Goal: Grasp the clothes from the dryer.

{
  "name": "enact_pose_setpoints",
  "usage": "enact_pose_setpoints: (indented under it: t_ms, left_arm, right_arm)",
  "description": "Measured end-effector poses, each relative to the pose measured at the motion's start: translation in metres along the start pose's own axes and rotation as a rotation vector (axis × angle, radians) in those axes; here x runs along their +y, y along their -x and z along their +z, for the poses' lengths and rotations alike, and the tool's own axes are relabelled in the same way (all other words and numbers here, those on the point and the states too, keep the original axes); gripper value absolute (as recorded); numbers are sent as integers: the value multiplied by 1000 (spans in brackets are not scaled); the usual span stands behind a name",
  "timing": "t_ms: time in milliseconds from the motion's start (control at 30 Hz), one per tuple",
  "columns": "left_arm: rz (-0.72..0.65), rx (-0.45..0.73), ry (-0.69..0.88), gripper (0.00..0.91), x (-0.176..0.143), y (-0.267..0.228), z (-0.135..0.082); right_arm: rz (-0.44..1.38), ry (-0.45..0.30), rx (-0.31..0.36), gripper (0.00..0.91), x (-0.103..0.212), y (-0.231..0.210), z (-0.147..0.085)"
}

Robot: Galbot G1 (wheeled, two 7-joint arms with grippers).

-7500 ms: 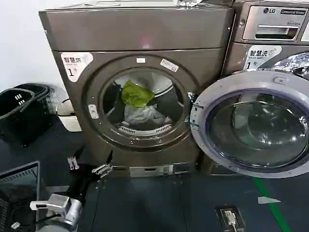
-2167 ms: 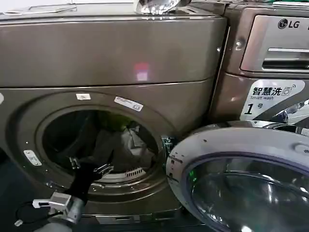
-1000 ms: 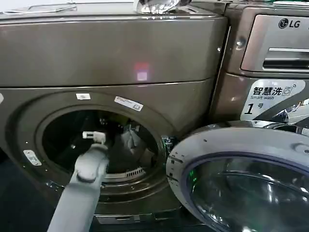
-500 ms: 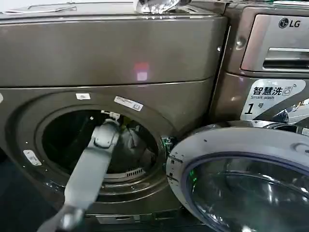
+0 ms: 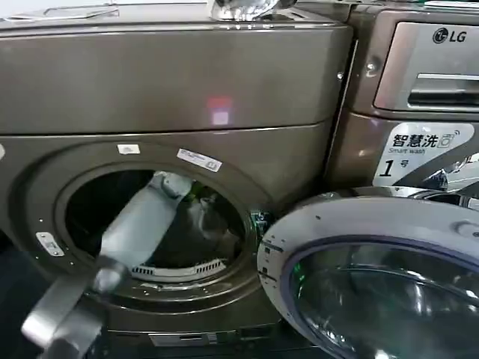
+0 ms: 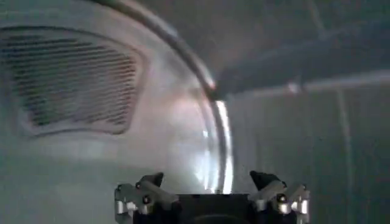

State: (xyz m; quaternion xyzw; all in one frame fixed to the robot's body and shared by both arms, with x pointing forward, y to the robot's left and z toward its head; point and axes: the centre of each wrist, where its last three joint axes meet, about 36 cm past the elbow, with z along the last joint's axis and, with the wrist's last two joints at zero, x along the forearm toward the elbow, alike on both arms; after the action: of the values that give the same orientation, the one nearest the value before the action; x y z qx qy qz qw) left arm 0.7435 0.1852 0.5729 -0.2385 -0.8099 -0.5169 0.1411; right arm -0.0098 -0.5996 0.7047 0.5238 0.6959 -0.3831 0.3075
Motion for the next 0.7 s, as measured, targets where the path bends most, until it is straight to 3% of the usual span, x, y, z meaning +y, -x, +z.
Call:
enact_pose_setpoints:
  t_ms: [333, 700]
  left_arm:
    - [330, 170, 284, 907, 31, 4, 1]
    - [563, 263, 373, 907, 9, 12, 3]
  right_arm:
    - [1, 1, -2, 907, -2, 1, 6]
    - [-5, 10, -4, 907, 1, -2, 8]
